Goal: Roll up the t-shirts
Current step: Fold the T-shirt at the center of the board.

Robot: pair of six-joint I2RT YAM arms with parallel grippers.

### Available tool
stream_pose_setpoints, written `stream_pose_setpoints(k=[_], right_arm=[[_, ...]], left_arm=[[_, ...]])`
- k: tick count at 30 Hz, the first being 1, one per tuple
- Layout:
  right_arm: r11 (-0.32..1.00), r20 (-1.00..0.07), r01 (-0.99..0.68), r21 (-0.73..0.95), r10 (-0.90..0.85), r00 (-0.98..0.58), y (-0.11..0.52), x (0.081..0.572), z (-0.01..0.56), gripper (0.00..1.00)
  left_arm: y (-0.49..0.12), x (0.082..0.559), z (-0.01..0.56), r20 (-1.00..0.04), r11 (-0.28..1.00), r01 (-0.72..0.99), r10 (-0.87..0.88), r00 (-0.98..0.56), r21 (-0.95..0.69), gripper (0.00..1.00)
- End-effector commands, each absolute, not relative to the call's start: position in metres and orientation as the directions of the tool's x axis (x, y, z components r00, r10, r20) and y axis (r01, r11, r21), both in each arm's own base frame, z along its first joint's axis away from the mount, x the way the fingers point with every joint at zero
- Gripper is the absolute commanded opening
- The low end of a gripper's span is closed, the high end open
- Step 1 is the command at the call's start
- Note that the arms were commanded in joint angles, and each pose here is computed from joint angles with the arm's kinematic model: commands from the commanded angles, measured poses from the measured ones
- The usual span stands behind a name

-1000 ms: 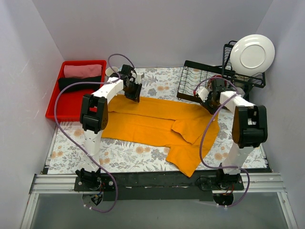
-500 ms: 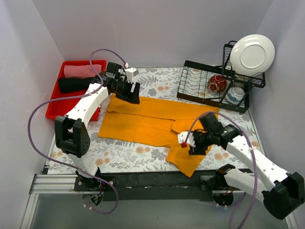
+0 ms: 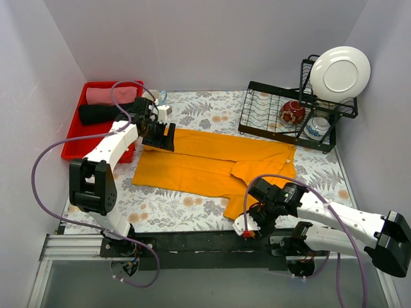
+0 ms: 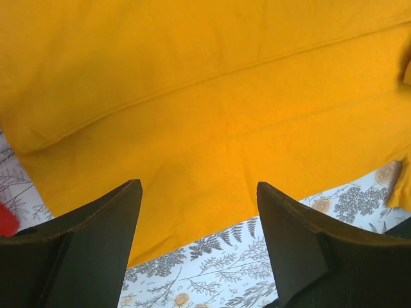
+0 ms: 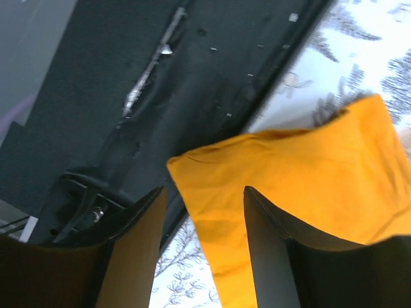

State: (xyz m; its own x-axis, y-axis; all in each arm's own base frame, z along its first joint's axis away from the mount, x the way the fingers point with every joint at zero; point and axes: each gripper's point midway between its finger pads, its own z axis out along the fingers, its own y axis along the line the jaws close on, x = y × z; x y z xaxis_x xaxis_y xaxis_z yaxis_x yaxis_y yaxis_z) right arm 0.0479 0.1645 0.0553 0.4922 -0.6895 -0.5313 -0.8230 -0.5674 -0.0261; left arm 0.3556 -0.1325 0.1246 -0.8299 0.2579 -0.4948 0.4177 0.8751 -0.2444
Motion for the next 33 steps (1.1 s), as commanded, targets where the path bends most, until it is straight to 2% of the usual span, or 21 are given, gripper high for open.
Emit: stream_pose_setpoints(k=[1,11,24,28,33], right_arm=[[-0.640,-0.499,-0.768,0.021,-0.672,0.547,0.152,0.030,0.044,0.58],[-0.649,-0.457,-0.759,0.044,-0.689,0.562,0.153,0.025,0.026,0.47],[-0.636,-0.441,-0.772,0.019,-0.698,0.564,0.162,0.025,0.012,0.43],[-0.638,-0.437,-0.769,0.020,-0.698,0.568,0.163,0.025,0.009,0.39],[-0.634,-0.417,-0.773,0.019,-0.708,0.570,0.161,0.029,0.006,0.26]], left_arm=[[-0.117,0.364,0.148,-0.581,0.892,0.404,0.222,-0.783,-0.203,0.72],[-0.107,0.363,0.151,-0.593,0.900,0.379,0.188,-0.783,-0.215,0.72],[-0.110,0.366,0.144,-0.582,0.900,0.358,0.156,-0.798,-0.250,0.72],[-0.108,0.365,0.141,-0.575,0.901,0.354,0.156,-0.804,-0.251,0.72],[-0.107,0.364,0.139,-0.570,0.902,0.350,0.154,-0.807,-0.253,0.72]])
